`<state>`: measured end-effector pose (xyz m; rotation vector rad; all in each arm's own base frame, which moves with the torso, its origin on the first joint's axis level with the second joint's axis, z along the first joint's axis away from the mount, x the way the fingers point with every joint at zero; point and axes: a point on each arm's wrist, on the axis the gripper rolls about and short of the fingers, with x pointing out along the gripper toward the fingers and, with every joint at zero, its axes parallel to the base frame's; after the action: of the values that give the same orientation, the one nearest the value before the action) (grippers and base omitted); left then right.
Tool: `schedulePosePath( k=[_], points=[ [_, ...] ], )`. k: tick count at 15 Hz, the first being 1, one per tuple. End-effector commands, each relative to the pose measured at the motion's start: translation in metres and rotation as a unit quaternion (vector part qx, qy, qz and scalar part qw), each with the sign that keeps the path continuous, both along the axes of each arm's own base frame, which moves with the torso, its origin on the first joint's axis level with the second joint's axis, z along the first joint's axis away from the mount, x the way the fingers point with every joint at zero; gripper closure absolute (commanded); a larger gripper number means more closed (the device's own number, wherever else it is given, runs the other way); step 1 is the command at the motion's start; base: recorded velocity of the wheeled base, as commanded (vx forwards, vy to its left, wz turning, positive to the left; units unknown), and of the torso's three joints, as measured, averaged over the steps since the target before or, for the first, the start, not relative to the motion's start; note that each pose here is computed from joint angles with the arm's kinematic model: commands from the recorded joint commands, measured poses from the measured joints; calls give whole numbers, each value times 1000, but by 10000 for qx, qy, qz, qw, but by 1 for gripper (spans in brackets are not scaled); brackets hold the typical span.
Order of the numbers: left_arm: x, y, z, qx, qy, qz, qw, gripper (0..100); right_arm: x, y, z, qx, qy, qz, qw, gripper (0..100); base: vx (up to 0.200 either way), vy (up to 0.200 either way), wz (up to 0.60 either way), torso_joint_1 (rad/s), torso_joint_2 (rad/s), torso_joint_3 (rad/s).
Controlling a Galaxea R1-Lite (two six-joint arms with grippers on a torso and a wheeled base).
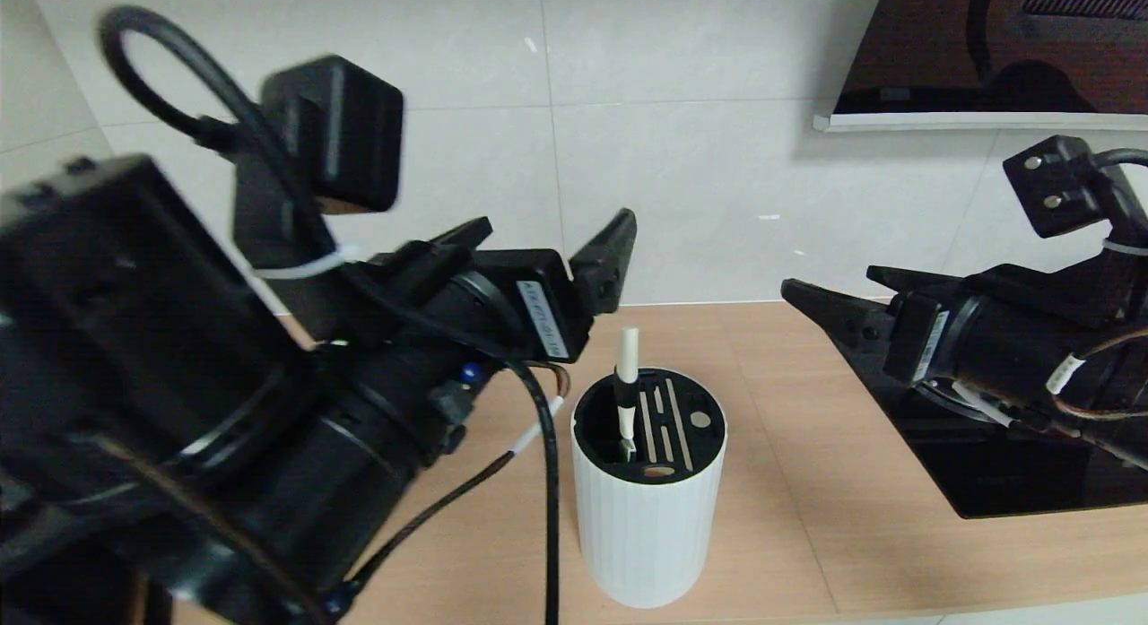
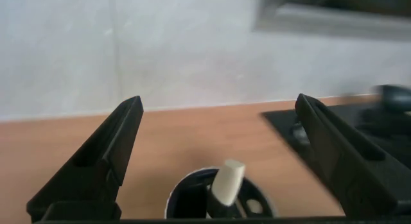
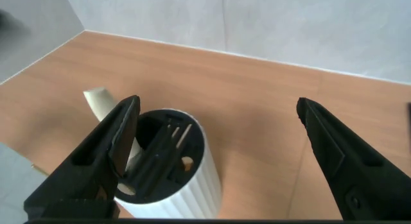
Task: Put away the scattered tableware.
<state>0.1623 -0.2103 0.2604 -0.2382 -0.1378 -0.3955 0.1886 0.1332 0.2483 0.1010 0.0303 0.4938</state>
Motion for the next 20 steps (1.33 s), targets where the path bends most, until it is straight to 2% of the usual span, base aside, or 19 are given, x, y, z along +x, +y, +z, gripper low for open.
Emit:
schedulePosePath(
  k=[1, 2, 3, 4, 5, 7, 9, 10, 11, 14, 16, 17, 20],
  points=[
    [-22, 55, 31, -440, -349, 134, 9983, 0, -20, -18, 18, 237, -347, -95, 9991, 0, 0, 0, 0, 0, 0, 0],
    [-19, 90, 32, -507, -502, 552, 9959, 0, -37, -39, 16, 282, -471, -280, 9981, 0, 0, 0, 0, 0, 0, 0],
    [-24, 110, 31, -547, -598, 730, 9940, 0, -51, -52, 19, 369, -623, -373, 9967, 0, 0, 0, 0, 0, 0, 0],
    [-29, 122, 30, -530, -639, 801, 9933, 0, -59, -60, 17, 401, -684, -472, 9957, 0, 0, 0, 0, 0, 0, 0],
    [-44, 140, 25, -414, -611, 942, 9928, 0, -80, -77, 6, 384, -785, -629, 9942, 0, 0, 0, 0, 0, 0, 0],
    [-76, 165, 13, -125, -316, 1032, 9941, 0, -109, -97, -10, 329, -934, -799, 9919, 0, 0, 0, 0, 0, 0, 0],
    [-113, 192, -4, 335, 182, 1075, 9935, 0, -146, -118, -20, 338, -994, -1043, 9890, 0, 0, 0, 0, 0, 0, 0],
    [-123, 197, -8, 398, 251, 1074, 9931, 0, -155, -122, -23, 312, -980, -1119, 9884, 0, 0, 0, 0, 0, 0, 0],
    [-148, 210, -16, 447, 271, 992, 9937, 0, -178, -133, -31, 220, -1004, -1420, 9845, 0, 0, 0, 0, 0, 0, 0],
    [-183, 224, -26, 276, -26, 1360, 9903, 0, -212, -142, -47, 59, -1224, -1872, 9747, 0, 0, 0, 0, 0, 0, 0],
    [-197, 227, -29, 163, -246, 1602, 9866, 0, -225, -144, -53, -62, -1397, -2029, 9692, 0, 0, 0, 0, 0, 0, 0],
    [-208, 228, -35, 75, -435, 1810, 9825, 0, -233, -144, -59, -173, -1517, -2277, 9617, 0, 0, 0, 0, 0, 0, 0],
    [-238, 228, -54, 60, -746, 1985, 9772, 0, -241, -141, -71, -230, -1458, -2603, 9542, 0, 0, 0, 0, 0, 0, 0]
  ],
)
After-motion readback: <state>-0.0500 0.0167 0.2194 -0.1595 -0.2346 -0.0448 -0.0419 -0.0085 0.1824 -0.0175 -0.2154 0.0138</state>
